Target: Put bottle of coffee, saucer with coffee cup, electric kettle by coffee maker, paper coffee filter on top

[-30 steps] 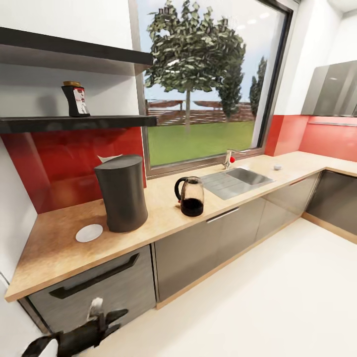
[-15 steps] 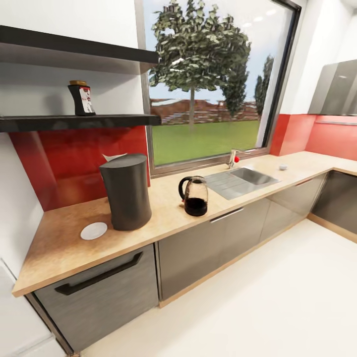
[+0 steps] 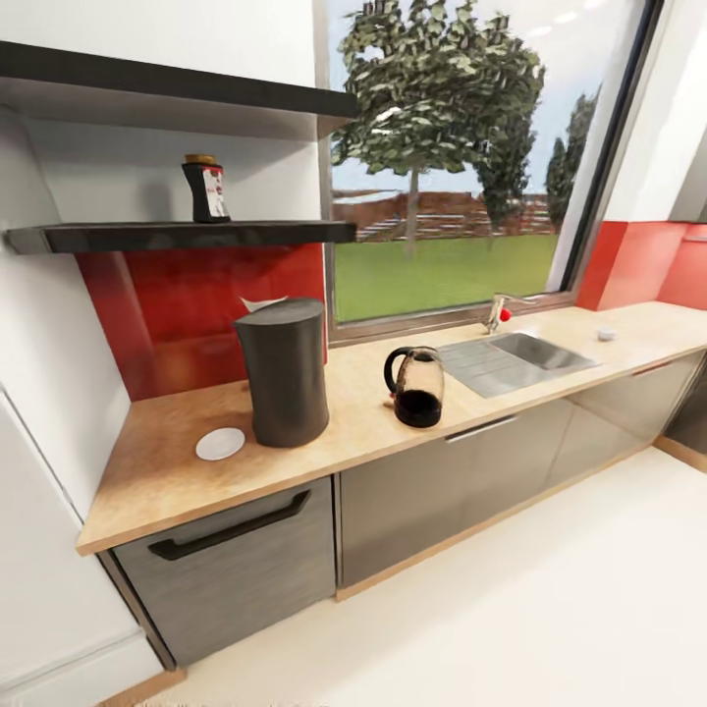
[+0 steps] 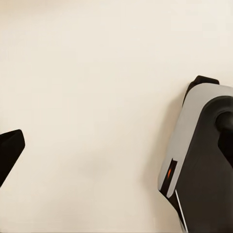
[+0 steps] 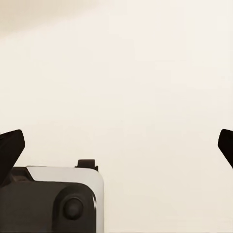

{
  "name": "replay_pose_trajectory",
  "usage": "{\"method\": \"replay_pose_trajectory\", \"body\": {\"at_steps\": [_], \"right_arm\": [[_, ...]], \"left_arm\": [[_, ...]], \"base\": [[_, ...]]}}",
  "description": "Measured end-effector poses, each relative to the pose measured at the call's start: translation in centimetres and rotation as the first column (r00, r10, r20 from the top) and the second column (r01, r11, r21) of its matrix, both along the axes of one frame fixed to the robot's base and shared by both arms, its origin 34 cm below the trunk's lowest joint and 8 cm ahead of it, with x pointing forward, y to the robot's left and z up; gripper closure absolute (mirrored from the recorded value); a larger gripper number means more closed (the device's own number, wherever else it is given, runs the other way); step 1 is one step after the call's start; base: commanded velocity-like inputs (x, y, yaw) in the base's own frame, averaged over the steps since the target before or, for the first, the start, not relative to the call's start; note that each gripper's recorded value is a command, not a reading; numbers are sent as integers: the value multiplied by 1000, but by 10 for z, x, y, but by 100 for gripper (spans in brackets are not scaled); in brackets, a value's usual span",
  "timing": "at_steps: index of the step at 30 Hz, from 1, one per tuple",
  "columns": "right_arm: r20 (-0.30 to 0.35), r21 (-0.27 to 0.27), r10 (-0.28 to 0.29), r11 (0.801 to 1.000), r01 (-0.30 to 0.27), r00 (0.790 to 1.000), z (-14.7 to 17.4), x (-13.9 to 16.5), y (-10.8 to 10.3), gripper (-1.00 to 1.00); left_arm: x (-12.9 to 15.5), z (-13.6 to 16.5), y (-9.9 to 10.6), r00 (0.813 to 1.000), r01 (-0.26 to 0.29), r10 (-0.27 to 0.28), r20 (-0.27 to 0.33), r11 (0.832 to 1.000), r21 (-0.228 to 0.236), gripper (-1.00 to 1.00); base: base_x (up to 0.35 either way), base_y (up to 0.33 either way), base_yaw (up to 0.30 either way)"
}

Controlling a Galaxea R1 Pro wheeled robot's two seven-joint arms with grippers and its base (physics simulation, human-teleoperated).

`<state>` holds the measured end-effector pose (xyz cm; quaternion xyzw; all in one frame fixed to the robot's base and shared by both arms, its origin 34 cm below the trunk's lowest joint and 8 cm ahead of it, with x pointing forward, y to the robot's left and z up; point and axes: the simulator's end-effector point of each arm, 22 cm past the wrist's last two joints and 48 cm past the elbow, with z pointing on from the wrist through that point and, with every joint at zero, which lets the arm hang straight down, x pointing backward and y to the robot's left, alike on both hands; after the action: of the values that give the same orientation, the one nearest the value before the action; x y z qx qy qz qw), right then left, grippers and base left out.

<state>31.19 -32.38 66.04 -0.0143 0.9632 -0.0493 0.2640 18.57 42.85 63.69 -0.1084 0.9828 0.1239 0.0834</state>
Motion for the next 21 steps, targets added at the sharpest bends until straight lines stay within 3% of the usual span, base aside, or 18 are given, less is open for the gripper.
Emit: {"method": "replay_pose_trajectory", "body": {"at_steps": [14,21], "right_arm": [[-3,0,0,1000,0,1000,-1,-1,0,-100],[-5,-1,1,1000,-1,1000,-1,-1,-1,-100]], "left_arm": [[-1,-4,-17,1000,5,-5,-4,1000,-23,-100],[-4,-4,-16,1000,3,-3,-11,1000,-18,-100]], "base": [[0,0,273],[0,0,275]]}}
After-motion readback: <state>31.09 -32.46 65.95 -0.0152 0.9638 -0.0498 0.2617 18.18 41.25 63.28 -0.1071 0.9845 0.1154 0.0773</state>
